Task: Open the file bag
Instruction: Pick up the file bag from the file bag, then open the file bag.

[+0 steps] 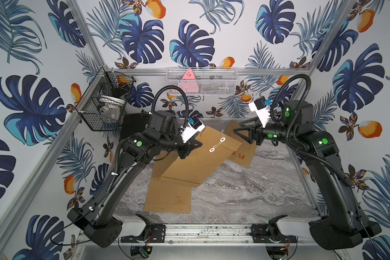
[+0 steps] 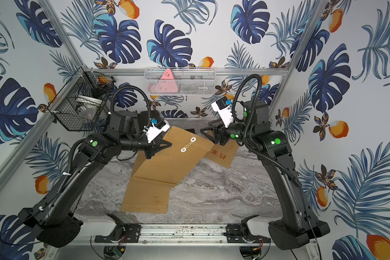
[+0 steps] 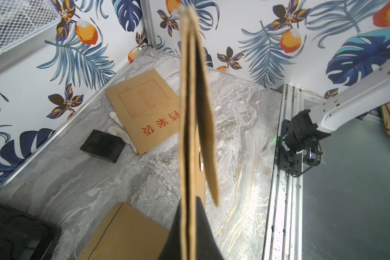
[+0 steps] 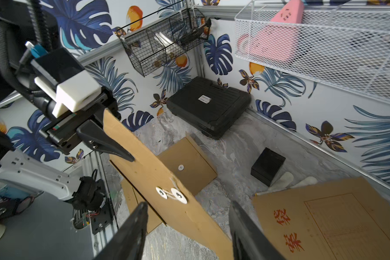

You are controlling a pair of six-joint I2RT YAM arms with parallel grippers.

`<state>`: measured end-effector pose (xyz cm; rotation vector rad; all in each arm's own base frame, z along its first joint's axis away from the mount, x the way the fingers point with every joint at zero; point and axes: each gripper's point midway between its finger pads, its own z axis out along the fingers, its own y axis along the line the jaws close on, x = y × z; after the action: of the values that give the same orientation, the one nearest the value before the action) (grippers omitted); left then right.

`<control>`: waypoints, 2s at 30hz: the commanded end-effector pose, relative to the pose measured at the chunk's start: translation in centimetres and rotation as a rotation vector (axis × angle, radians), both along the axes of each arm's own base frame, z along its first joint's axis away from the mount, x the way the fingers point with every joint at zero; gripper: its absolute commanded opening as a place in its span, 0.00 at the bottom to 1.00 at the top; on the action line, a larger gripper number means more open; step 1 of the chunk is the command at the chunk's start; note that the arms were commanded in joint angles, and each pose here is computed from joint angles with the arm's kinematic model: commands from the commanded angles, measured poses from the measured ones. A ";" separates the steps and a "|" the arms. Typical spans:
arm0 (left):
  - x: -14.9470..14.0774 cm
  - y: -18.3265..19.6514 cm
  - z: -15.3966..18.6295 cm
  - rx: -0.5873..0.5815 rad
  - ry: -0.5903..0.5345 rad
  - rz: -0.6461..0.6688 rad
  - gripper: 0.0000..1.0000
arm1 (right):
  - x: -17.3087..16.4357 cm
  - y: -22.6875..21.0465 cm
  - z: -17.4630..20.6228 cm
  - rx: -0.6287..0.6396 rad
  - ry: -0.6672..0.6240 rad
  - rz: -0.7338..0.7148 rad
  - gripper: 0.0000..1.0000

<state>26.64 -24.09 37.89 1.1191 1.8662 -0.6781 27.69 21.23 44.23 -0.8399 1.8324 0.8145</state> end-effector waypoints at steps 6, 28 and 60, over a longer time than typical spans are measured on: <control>-1.0 -0.7 0.0 0.032 -0.025 -0.069 0.00 | -0.5 2.1 -2.9 -0.038 0.128 0.124 0.59; -1.0 -1.3 -0.1 0.029 -0.016 -0.088 0.00 | -0.3 4.1 -6.3 -0.198 0.157 0.110 0.33; -1.0 -0.5 -0.8 0.045 -0.031 -0.041 0.00 | 0.7 2.8 -5.8 -0.180 0.093 -0.030 0.00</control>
<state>25.37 -24.55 36.37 1.2077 1.8812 -0.6604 28.09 24.11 37.73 -0.9142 2.0541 0.7091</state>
